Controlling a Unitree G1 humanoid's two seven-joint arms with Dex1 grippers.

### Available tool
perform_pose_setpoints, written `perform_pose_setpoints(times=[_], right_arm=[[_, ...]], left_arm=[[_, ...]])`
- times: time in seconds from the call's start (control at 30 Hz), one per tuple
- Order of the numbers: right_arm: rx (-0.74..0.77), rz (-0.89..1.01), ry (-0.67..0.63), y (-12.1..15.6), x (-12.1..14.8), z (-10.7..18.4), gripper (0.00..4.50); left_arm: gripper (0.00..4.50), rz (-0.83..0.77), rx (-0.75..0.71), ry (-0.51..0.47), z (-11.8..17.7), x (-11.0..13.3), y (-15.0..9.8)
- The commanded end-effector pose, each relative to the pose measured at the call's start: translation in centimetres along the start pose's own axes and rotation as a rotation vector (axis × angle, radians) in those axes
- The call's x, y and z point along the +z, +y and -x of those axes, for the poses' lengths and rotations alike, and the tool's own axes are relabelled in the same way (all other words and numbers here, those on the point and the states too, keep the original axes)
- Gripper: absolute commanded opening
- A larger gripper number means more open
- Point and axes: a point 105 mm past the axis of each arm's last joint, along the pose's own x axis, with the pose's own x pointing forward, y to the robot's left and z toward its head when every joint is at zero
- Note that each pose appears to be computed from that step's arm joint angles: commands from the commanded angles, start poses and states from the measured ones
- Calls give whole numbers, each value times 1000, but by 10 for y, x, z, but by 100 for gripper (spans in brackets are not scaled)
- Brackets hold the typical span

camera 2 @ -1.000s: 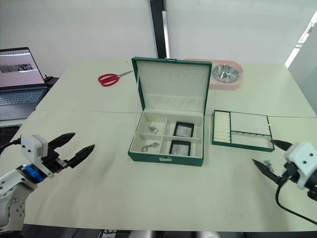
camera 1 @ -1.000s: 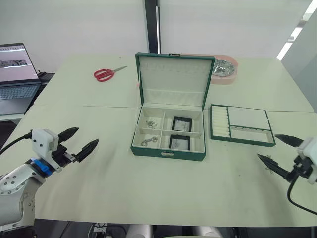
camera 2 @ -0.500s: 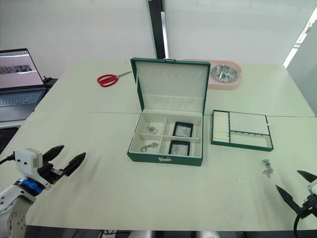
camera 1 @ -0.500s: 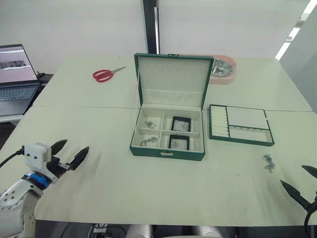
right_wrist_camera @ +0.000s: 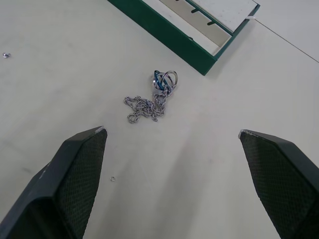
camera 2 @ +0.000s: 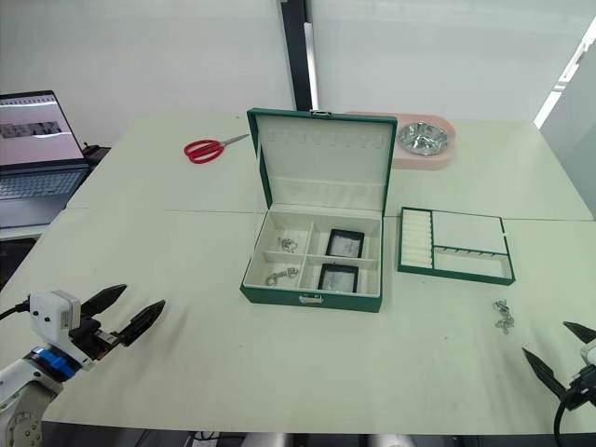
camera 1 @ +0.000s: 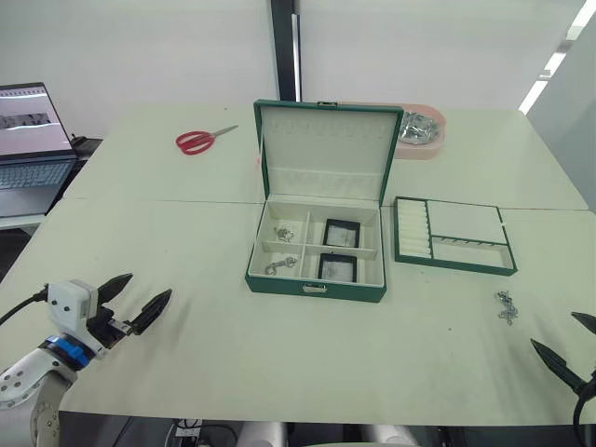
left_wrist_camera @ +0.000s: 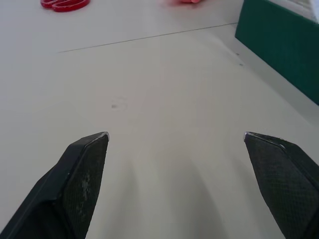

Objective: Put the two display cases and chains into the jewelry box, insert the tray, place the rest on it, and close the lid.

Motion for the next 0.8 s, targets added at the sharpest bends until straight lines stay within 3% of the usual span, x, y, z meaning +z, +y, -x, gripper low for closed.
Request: perform_pose_setpoints(times=[0.03, 0.27, 0.43, 0.8], right_arm=[[-26, 13, -20, -11, 8, 4, 448], [-45, 24, -64, -28, 22, 1, 448], [14, 31, -113, -37, 48, -9, 448], [303, 216, -96, -24, 98, -49, 448]], left_arm=[[450, -67, -47, -59, -2, 26, 0], [450, -101, -195, -134, -23, 50, -24], [450, -159, -392, -183, -40, 76, -55], [450, -193, -846, -259, -60, 124, -130]])
